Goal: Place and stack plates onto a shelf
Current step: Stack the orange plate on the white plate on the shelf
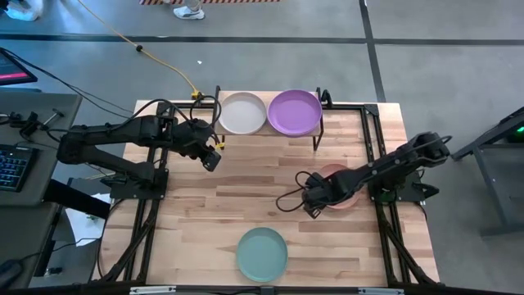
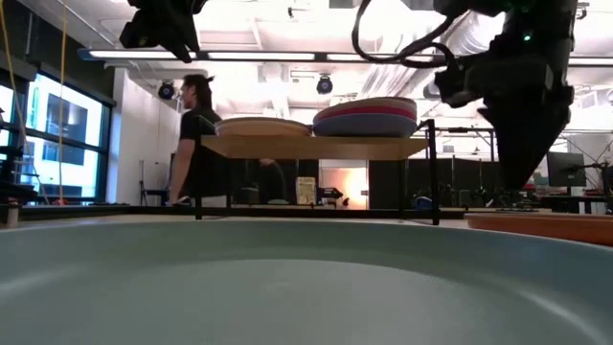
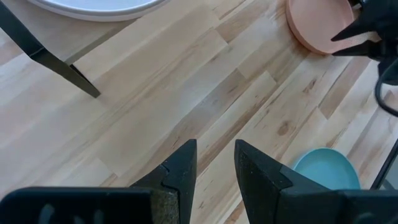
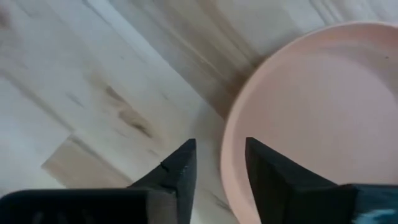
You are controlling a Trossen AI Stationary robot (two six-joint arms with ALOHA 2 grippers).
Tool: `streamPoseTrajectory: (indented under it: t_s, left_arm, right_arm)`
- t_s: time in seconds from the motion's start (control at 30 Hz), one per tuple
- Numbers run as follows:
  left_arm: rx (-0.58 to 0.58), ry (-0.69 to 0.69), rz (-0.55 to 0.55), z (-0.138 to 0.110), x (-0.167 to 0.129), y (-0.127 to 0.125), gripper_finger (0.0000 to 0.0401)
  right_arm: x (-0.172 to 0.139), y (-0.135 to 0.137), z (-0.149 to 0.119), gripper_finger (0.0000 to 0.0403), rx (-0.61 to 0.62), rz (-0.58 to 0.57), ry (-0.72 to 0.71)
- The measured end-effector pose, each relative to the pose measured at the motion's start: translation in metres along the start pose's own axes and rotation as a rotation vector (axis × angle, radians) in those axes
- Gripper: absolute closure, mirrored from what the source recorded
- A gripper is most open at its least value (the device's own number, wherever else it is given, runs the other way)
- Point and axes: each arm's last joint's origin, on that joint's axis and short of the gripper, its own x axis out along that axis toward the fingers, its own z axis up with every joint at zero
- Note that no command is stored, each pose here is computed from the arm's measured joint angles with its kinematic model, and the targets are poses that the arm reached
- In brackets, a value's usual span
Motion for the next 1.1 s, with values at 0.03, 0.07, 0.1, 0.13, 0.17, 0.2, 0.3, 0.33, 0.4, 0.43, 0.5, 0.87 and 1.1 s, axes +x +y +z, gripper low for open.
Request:
streamPoseTrajectory:
  t_s: [0.03, 0.07, 0.1, 0.13, 0.17, 0.2, 0.3, 0.33, 0.4, 0.43, 0.5, 0.87, 1.1]
  left_arm:
    - [0.000, 0.000, 0.000, 0.000, 0.000, 0.000, 0.0304]
    - [0.000, 0.000, 0.000, 0.000, 0.000, 0.000, 0.0304]
    - [0.000, 0.000, 0.000, 0.000, 0.000, 0.000, 0.0304]
    - [0.000, 0.000, 0.000, 0.000, 0.000, 0.000, 0.0304]
    - [0.000, 0.000, 0.000, 0.000, 0.000, 0.000, 0.0304]
    - [0.000, 0.000, 0.000, 0.000, 0.000, 0.000, 0.0304]
    - [0.000, 0.000, 0.000, 0.000, 0.000, 0.000, 0.0304]
    - [0.000, 0.000, 0.000, 0.000, 0.000, 0.000, 0.0304]
    - [0.000, 0.000, 0.000, 0.000, 0.000, 0.000, 0.0304]
    - [0.000, 0.000, 0.000, 0.000, 0.000, 0.000, 0.0304]
    - [0.000, 0.000, 0.000, 0.000, 0.000, 0.000, 0.0304]
    - [0.000, 0.000, 0.000, 0.000, 0.000, 0.000, 0.0304]
    - [0.000, 0.000, 0.000, 0.000, 0.000, 0.000, 0.0304]
  right_arm:
    - [0.002, 0.001, 0.000, 0.0282, -0.001, -0.009, -0.001]
    - [0.005, 0.001, 0.000, 0.0277, -0.002, -0.016, 0.003]
    - [0.008, 0.002, 0.000, 0.0272, -0.003, -0.025, 0.008]
    - [0.011, 0.003, 0.000, 0.0269, -0.005, -0.036, 0.015]
    - [0.015, 0.004, 0.000, 0.0267, -0.008, -0.048, 0.024]
    - [0.018, 0.005, -0.001, 0.0266, -0.011, -0.062, 0.032]
    - [0.028, 0.006, -0.001, 0.0265, -0.009, -0.100, 0.051]
    - [0.030, 0.007, -0.002, 0.0265, -0.011, -0.107, 0.055]
    - [0.036, 0.008, -0.002, 0.0265, -0.013, -0.122, 0.074]
    - [0.039, 0.009, -0.003, 0.0265, -0.014, -0.127, 0.083]
    - [0.044, 0.009, -0.003, 0.0265, -0.016, -0.141, 0.097]
    - [0.050, 0.011, -0.004, 0.0312, 0.004, -0.153, 0.107]
    - [0.050, 0.011, -0.004, 0.0391, 0.009, -0.148, 0.125]
